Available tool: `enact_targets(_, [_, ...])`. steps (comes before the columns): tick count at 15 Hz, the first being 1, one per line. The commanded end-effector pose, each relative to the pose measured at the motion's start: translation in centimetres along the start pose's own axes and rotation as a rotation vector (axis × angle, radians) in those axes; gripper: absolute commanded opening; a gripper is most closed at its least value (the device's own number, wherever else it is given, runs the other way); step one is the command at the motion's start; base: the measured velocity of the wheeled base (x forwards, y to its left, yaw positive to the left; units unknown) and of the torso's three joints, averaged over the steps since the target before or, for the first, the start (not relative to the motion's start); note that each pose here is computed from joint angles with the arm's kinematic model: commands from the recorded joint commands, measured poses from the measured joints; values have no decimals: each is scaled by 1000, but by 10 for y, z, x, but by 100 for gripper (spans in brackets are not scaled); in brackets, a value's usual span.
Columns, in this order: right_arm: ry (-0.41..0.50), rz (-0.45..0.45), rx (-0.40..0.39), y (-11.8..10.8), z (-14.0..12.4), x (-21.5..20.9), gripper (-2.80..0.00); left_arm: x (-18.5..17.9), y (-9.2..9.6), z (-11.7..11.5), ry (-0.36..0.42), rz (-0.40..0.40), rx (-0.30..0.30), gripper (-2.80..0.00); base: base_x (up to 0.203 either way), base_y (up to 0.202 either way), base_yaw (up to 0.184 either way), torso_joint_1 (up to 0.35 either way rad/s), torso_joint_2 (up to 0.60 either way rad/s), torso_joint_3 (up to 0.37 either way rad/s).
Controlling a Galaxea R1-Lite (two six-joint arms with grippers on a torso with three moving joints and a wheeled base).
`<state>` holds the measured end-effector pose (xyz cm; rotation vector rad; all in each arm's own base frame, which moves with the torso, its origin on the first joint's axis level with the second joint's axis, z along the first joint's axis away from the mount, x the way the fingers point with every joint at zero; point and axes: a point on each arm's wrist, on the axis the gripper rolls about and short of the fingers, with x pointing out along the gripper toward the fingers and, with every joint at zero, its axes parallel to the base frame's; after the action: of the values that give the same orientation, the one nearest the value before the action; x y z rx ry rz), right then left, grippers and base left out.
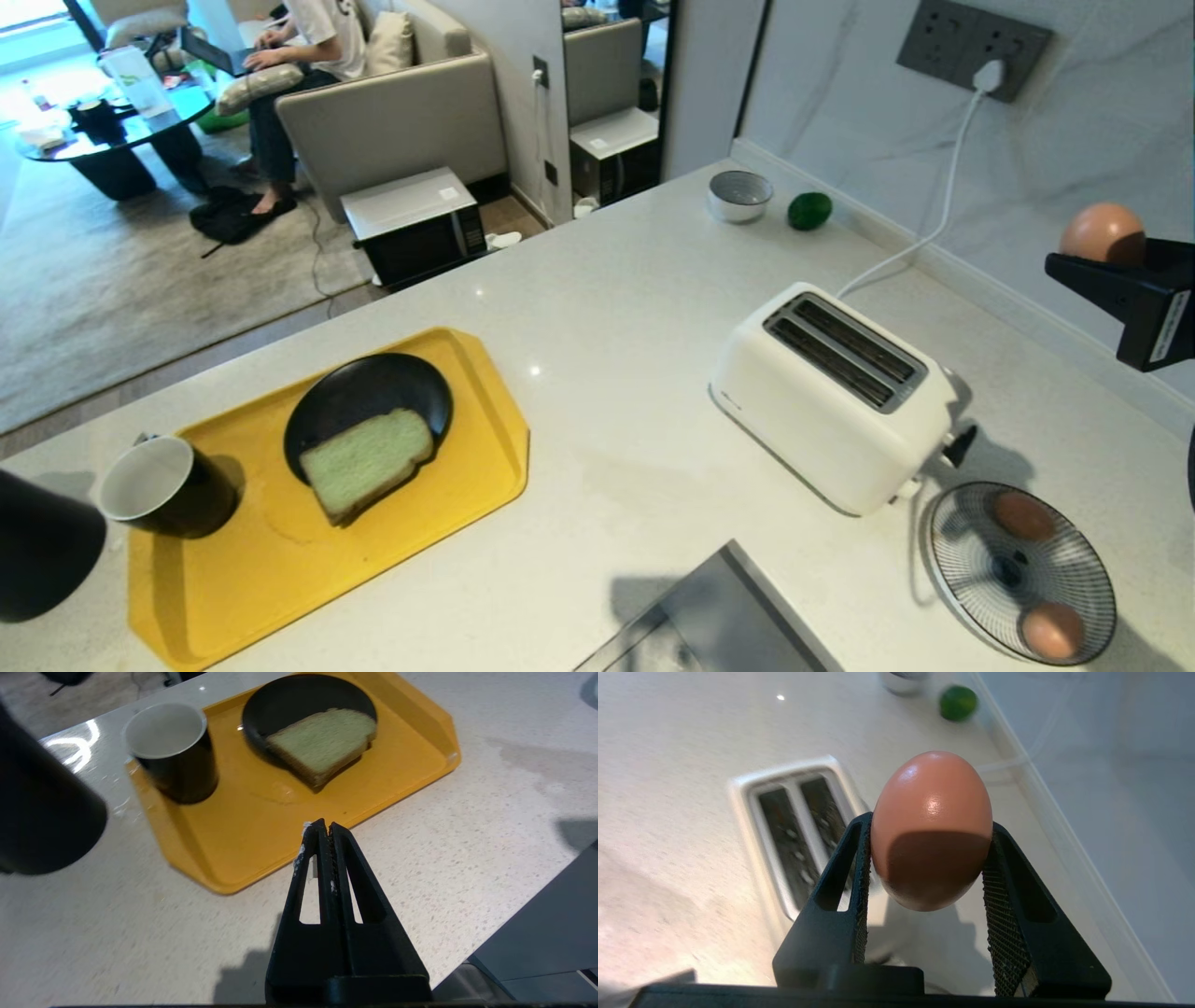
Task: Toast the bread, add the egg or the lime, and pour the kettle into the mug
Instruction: Put the egg in the bowl
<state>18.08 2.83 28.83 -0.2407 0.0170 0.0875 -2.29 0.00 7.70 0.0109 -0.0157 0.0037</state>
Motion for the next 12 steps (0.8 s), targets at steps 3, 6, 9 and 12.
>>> enact_targets(3, [-7, -1, -1, 0, 1, 0, -280, 0, 0, 0, 0, 1, 0, -280, 0, -11, 179, 3, 2, 4])
enact_targets(6, [-14, 5, -2, 0, 2, 0, -280, 0, 0, 0, 0, 2, 0, -280, 2, -8, 171, 7, 0, 4])
enact_targets(9, [-22, 13, -2, 1, 5, 0, -280, 0, 0, 0, 0, 1, 0, -280, -1, -8, 175, 2, 1, -1])
enact_targets(12, [-24, 16, -7, 1, 6, 1, -280, 0, 0, 0, 0, 1, 0, -280, -2, -8, 175, 3, 6, 1])
